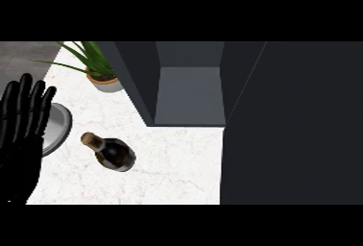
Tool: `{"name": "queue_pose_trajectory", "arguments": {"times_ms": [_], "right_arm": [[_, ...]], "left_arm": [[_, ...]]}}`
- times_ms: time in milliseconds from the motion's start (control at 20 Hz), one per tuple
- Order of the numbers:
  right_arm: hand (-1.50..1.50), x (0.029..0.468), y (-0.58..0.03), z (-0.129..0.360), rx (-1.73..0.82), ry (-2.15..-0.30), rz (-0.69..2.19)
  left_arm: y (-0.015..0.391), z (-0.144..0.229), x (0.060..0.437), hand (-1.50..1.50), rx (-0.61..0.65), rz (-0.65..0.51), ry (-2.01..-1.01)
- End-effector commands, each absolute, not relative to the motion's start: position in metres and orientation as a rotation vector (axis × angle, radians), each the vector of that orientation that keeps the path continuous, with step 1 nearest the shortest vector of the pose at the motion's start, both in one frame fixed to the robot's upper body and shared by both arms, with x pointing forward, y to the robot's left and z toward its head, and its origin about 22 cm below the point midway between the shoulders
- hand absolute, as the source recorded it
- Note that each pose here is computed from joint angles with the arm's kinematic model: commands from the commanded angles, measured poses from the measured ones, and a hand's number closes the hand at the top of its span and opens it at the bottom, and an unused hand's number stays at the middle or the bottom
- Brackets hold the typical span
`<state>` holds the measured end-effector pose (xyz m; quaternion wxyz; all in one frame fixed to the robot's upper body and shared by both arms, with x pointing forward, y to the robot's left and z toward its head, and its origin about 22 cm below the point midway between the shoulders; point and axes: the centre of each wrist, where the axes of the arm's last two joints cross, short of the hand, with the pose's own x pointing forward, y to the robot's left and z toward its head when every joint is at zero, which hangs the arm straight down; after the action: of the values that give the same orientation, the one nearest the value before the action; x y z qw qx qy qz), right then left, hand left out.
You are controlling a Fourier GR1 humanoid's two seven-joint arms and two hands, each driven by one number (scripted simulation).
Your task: Pick up the wine, place it into the cabinet and close the cabinet
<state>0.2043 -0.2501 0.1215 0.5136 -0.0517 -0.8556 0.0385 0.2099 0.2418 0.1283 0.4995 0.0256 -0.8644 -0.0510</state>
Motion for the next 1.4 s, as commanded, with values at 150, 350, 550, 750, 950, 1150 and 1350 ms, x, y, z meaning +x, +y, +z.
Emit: {"name": "queue_pose_trajectory", "arguments": {"times_ms": [150, 350, 550, 750, 950, 1150, 1350], "right_arm": [[-1.5, 0.189, -0.236, 0.128, -0.082, -2.088, 0.032], [-1.5, 0.183, -0.214, 0.127, 0.193, -1.984, 0.115], [-1.5, 0.162, -0.208, 0.147, 0.219, -1.97, 0.117], [-1.5, 0.12, -0.208, 0.174, 0.223, -1.957, 0.1], [-1.5, 0.115, -0.186, 0.181, 0.216, -1.95, 0.091], [-1.5, 0.108, -0.19, 0.193, 0.223, -1.931, 0.094], [-1.5, 0.101, -0.175, 0.19, 0.223, -1.952, 0.087]], "left_arm": [[0.251, 0.138, 0.224, -1.5, -0.38, -0.394, -2.132], [0.23, 0.111, 0.223, -1.5, -0.74, -0.467, -1.862], [0.27, 0.131, 0.222, -1.5, -0.831, -0.508, -1.796], [0.285, 0.155, 0.211, -1.5, -0.89, -0.51, -1.755], [0.302, 0.181, 0.206, -1.5, -0.883, -0.482, -1.754], [0.309, 0.2, 0.217, -1.5, -0.863, -0.497, -1.745], [0.297, 0.198, 0.215, -1.5, -0.808, -0.459, -1.714]]}}
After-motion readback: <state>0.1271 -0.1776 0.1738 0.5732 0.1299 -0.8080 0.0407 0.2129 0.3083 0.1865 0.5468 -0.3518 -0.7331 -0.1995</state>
